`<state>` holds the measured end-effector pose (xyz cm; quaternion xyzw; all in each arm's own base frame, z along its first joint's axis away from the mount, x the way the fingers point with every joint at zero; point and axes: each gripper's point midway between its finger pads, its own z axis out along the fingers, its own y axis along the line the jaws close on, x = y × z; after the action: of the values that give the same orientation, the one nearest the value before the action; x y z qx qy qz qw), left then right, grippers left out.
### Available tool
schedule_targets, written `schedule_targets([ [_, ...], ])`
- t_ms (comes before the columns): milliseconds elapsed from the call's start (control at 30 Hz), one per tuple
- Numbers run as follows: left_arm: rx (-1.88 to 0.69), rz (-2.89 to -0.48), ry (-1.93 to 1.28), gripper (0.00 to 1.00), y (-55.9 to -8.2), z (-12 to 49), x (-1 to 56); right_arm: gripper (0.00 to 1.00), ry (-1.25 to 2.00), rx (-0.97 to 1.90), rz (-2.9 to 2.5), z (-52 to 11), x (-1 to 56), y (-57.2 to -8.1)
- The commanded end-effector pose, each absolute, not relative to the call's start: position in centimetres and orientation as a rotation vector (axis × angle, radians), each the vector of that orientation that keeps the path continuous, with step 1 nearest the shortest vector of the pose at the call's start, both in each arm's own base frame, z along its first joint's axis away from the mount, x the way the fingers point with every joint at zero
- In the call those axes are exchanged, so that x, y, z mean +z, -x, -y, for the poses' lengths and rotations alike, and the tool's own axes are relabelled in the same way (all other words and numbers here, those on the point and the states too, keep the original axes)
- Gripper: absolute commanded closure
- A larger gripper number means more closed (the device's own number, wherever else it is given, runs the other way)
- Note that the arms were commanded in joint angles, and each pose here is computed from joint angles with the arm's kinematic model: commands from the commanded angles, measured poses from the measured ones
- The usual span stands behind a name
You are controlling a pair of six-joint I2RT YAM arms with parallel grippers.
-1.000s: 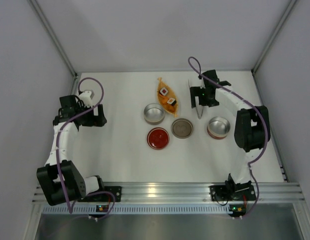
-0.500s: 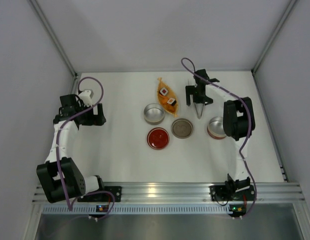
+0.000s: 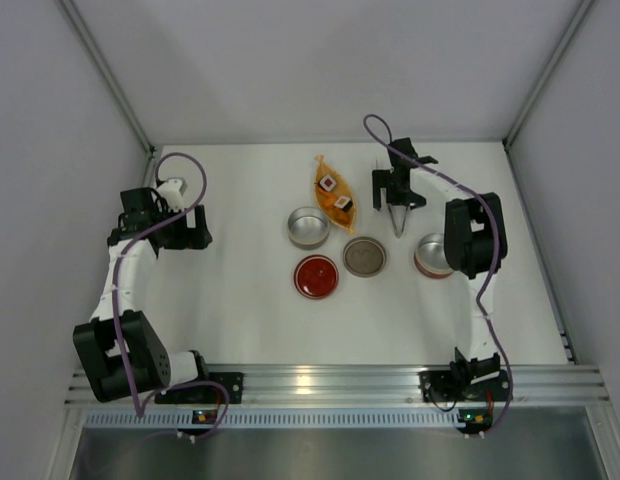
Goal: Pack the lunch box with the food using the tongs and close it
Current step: Pick up the clamp at the center of the board.
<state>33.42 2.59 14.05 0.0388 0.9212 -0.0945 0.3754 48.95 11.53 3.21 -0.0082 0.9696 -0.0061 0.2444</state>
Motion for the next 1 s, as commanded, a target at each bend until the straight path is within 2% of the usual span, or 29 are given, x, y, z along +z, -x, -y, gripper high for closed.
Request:
schedule_targets([
  [0,-0.222,-2.275,-0.115,0.02,-35.1,-3.0,16.3,0.0,-0.02,0.007,-2.589,-11.2,4.1,-51.4],
  [267,-0.201,-2.26,-0.107,0.02,-35.5,-3.3,16.5,0.04,-0.009,0.094,-2.617,-11.4,3.1,-51.5],
  [367,-0.206,-2.248,-0.102,0.02,-35.7,-3.2,16.9,0.13,0.013,0.098,-2.636,-11.5,2.7,-50.9],
  [467,-0.214,-2.244,-0.097,0.02,-35.8,-3.1,17.2,0.27,0.04,0.097,-2.652,-11.5,2.5,-50.2],
  [500,-0.215,-2.247,-0.096,0.02,-35.7,-3.1,17.2,0.34,0.045,0.101,-2.655,-11.5,2.6,-49.9],
  [567,-0.226,-2.249,-0.097,0.02,-35.6,-2.9,17.3,0.39,0.06,0.117,-2.655,-11.6,3.2,-49.5],
  [600,-0.228,-2.25,-0.098,0.02,-35.5,-2.9,17.3,0.43,0.071,0.123,-2.637,-11.6,4.3,-49.5],
  [800,-0.224,-2.242,-0.107,0.02,-34.8,-2.7,17.9,0.51,0.147,0.152,-2.54,-11.5,10.7,-49.2],
  [967,-0.227,-2.227,-0.114,0.02,-34.5,-2.5,18.5,0.52,0.233,0.175,-2.499,-11.4,14.5,-48.5],
])
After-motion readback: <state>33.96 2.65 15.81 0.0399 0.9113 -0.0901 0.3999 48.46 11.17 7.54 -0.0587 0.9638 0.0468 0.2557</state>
